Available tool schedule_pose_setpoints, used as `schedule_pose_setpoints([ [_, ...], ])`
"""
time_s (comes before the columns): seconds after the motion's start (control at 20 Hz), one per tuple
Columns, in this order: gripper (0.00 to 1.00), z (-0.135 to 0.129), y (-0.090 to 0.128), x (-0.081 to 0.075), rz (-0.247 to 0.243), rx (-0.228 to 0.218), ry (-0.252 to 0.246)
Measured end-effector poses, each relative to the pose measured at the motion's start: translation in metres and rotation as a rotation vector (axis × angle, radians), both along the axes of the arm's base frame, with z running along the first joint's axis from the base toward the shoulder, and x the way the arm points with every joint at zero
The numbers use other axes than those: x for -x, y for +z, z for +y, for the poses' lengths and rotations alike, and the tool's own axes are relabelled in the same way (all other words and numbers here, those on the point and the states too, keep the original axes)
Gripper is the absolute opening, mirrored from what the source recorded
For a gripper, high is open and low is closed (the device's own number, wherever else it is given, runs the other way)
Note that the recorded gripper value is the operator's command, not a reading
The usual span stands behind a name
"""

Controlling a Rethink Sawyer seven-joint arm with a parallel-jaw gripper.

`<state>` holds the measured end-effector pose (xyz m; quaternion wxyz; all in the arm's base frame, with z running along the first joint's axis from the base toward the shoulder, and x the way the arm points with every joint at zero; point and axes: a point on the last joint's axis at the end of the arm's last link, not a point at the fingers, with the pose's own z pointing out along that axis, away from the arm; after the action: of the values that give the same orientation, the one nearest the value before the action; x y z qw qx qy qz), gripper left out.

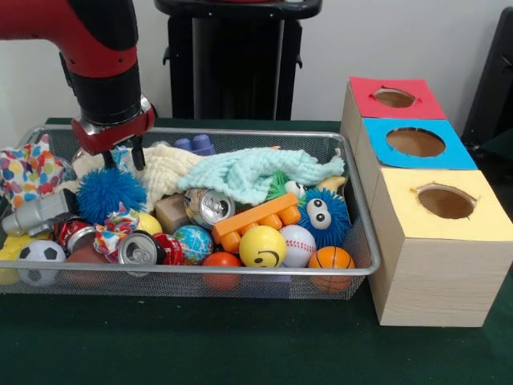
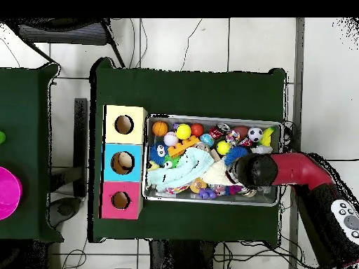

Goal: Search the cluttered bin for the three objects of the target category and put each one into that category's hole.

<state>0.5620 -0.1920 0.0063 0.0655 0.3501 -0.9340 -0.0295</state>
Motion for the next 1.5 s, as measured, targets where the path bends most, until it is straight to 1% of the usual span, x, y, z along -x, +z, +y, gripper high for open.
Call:
schedule_pose_setpoints([
  [0.1,0.0,0.006,0.005,-0.002,-0.002,0.032,0.031],
  [0.3,0.0,0.01,0.017,-0.003,-0.01,0.079,0.063],
  [0.35,0.0,0.01,0.026,-0.003,-0.014,0.107,0.074],
  [0.6,0.0,0.006,0.038,0.003,-0.018,0.15,0.083],
  [0.7,0.0,0.004,0.045,0.008,-0.021,0.165,0.084],
  [0.75,0.0,0.003,0.05,0.014,-0.022,0.174,0.08],
  [0.9,0.0,0.002,0.058,0.022,-0.022,0.18,0.067],
  [1.0,0.0,0.004,0.064,0.03,-0.021,0.176,0.045],
  [1.2,0.0,0.016,0.072,0.041,-0.026,0.142,-0.021],
  [1.25,0.0,0.028,0.076,0.046,-0.038,0.112,-0.07],
  [1.3,0.0,0.032,0.078,0.047,-0.042,0.102,-0.088],
  [1.45,0.0,0.063,0.089,0.051,-0.073,0.046,-0.194],
  [1.5,0.0,0.069,0.091,0.051,-0.078,0.037,-0.213],
])
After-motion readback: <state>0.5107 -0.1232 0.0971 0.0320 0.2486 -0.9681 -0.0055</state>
